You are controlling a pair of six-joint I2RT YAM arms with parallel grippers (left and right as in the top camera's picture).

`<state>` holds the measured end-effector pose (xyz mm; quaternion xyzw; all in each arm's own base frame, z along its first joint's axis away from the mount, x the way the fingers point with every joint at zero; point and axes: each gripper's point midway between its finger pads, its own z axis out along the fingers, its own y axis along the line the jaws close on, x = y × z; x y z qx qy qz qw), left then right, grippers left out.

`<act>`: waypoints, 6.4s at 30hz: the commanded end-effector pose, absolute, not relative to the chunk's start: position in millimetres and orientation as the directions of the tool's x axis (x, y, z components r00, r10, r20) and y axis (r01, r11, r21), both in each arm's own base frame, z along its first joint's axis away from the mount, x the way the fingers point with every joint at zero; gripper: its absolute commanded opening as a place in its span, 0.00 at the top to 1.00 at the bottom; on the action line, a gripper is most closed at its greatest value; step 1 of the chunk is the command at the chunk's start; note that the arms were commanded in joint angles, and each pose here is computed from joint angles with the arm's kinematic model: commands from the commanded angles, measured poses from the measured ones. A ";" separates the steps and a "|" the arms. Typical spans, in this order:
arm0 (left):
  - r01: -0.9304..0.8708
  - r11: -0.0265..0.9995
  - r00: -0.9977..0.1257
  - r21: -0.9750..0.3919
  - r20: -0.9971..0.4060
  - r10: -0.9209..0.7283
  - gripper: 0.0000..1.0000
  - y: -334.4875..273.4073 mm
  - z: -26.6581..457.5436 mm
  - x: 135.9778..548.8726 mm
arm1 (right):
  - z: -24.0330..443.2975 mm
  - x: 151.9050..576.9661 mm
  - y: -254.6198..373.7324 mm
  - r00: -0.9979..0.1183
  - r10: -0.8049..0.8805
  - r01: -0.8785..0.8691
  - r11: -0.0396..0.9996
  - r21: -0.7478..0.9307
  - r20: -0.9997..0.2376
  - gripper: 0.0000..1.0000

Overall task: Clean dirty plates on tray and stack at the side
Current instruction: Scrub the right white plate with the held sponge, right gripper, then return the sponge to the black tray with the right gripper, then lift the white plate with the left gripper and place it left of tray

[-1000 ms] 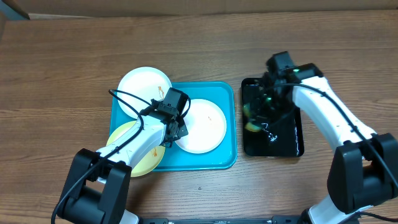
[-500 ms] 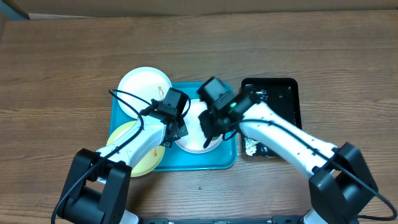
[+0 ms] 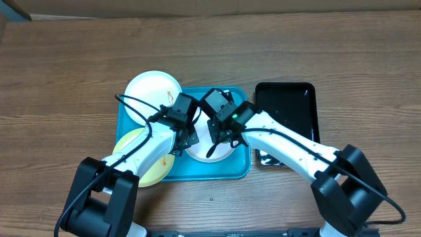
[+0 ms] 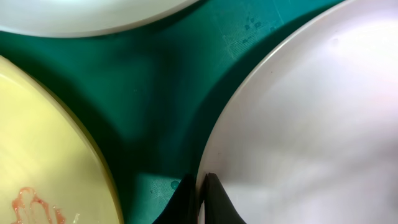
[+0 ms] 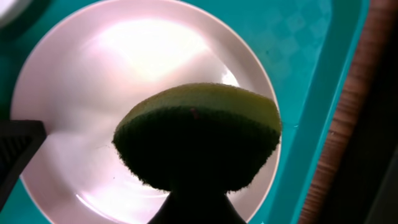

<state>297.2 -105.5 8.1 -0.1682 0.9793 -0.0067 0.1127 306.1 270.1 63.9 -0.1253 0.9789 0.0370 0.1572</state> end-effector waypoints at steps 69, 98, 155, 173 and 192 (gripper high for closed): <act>-0.332 0.943 -0.923 0.013 -0.213 -0.321 0.96 -92.1 -0.2 290.5 | -2.6 287.7 309.4 -0.961 -0.223 -0.267 0.902 0.340 -0.163 0.96; -0.335 0.942 -0.921 0.010 -0.215 -0.325 0.96 -92.5 -0.1 291.1 | 15.4 305.6 256.5 -0.968 -0.127 -0.204 0.901 0.383 -0.216 0.96; -0.330 0.944 -0.922 0.003 -0.214 -0.322 0.96 -94.0 -0.1 291.8 | 107.8 358.2 153.7 -0.958 0.171 -0.010 0.781 0.625 -0.229 0.96; -0.264 0.964 -0.941 -0.005 -0.217 -0.259 0.96 -98.1 2.0 294.6 | 32.8 325.3 60.3 -0.953 0.238 0.197 0.957 0.213 -0.188 0.51; -0.219 0.972 -0.918 0.087 -0.357 -0.175 0.96 -80.1 78.0 315.5 | 25.8 307.7 55.8 -0.963 0.235 0.211 0.961 0.177 -0.128 0.00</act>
